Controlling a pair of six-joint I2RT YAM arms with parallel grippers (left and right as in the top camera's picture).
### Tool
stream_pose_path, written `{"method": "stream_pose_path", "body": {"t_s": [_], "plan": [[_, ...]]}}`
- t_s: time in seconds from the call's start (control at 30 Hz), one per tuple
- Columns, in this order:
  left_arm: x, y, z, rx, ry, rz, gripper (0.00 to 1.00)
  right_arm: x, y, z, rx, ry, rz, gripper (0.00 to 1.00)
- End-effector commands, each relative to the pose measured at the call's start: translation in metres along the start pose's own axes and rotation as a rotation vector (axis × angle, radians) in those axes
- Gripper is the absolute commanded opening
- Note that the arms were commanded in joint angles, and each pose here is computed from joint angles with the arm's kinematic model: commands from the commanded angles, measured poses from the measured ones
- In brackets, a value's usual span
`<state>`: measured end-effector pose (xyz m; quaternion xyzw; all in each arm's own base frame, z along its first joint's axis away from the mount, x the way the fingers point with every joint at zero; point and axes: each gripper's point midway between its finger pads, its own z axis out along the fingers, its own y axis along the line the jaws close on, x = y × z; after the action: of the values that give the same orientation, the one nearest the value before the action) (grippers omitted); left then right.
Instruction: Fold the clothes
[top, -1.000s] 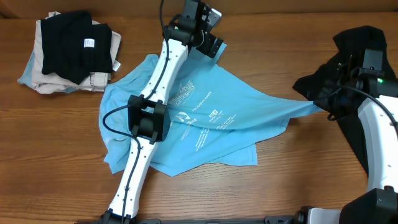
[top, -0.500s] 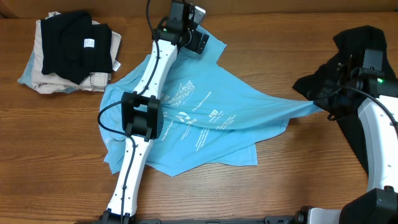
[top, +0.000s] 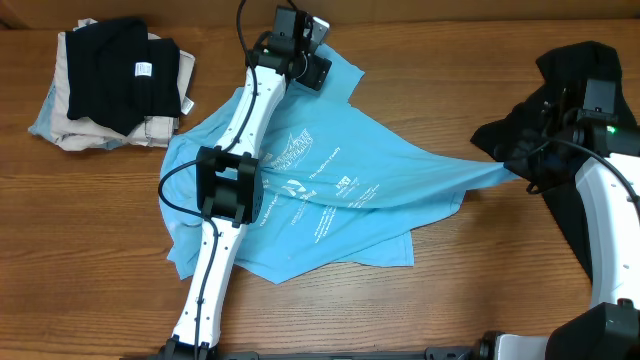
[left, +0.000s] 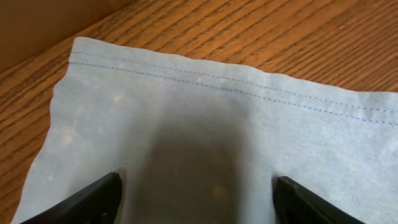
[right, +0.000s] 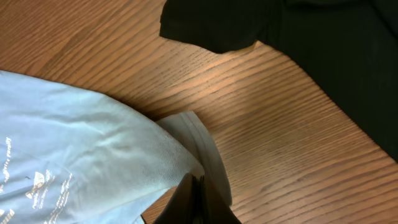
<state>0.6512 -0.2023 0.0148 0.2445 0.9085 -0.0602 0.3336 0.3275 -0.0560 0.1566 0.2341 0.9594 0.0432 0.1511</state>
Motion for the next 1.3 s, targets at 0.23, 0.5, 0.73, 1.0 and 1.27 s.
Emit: {"method": "stream_pose_path", "body": {"t_s": [0.23, 0.5, 0.73, 1.0, 1.27], "plan": [[0.039, -0.014, 0.013, 0.045, 0.124, 0.049, 0.31, 0.002, 0.0, 0.0, -0.003, 0.009, -0.003, 0.04], [0.038, 0.009, 0.0, -0.07, 0.153, -0.037, 0.08, 0.001, 0.001, 0.0, -0.005, 0.003, -0.003, 0.04], [-0.033, 0.044, -0.076, -0.144, -0.013, -0.159, 0.04, -0.002, 0.002, 0.0, -0.011, -0.01, -0.004, 0.04], [-0.105, 0.072, -0.214, -0.242, -0.198, -0.198, 0.04, -0.02, 0.016, -0.01, -0.074, -0.072, -0.013, 0.04], [-0.134, 0.095, -0.374, -0.423, -0.365, -0.266, 0.04, -0.06, 0.043, -0.083, -0.167, -0.229, -0.098, 0.04]]}}
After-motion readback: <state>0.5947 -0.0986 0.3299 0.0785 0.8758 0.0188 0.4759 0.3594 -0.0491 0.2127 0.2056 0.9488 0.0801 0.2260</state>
